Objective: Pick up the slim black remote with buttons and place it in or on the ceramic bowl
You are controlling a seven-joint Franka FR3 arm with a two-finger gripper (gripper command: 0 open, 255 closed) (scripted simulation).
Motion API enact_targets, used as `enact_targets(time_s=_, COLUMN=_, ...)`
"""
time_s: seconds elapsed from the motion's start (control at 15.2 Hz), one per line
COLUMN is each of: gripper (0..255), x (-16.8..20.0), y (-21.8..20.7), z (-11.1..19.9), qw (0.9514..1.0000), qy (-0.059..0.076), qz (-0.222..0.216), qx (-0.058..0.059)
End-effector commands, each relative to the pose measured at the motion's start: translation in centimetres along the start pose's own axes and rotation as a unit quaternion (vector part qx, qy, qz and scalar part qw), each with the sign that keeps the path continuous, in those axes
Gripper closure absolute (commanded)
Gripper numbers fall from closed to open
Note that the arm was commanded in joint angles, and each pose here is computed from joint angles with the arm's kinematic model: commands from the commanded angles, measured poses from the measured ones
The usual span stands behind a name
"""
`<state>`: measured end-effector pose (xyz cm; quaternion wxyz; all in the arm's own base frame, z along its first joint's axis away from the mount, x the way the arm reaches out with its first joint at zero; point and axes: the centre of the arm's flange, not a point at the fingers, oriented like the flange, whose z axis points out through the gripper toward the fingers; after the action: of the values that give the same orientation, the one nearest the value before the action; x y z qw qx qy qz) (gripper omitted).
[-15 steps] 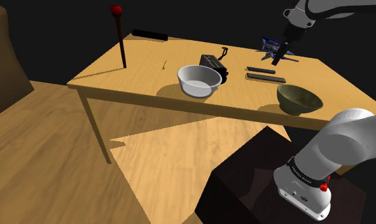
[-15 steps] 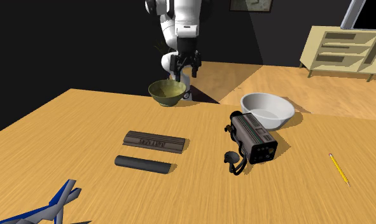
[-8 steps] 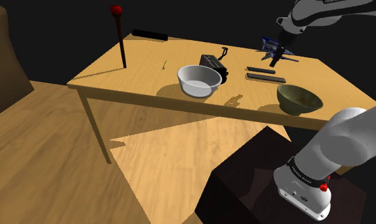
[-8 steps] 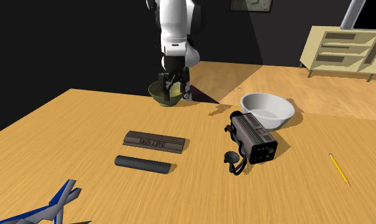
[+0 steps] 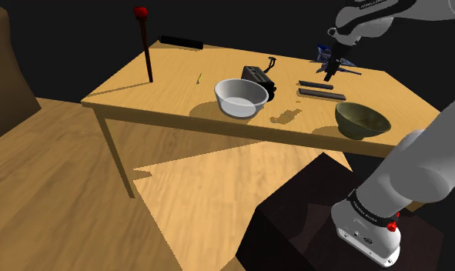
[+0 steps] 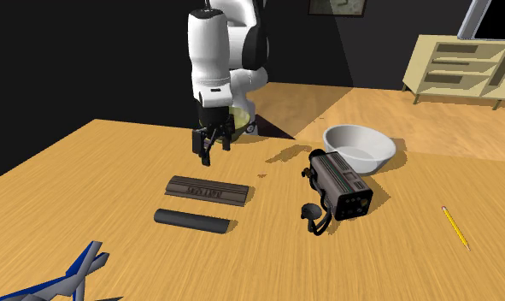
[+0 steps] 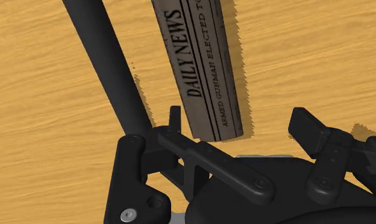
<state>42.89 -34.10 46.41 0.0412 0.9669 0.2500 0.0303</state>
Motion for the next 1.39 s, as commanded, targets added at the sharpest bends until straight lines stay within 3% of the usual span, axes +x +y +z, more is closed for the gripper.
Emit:
enact_targets(time_s=0.0, gripper=0, x=0.3, y=2.3, z=1.5, qw=0.9998, qy=-0.001, qz=-0.022, qx=0.001)
enact_targets(time_s=0.59, gripper=0, x=2.5, y=12.4, z=7.4, qw=0.9940, qy=-0.004, qz=-0.109, qx=0.009)
enact_targets(time_s=1.06, gripper=0, x=2.5, y=12.3, z=11.1, qw=0.9940, qy=-0.004, qz=-0.109, qx=0.009)
enact_targets(time_s=1.32, gripper=0, x=2.5, y=12.3, z=11.4, qw=0.9940, qy=-0.004, qz=-0.109, qx=0.009)
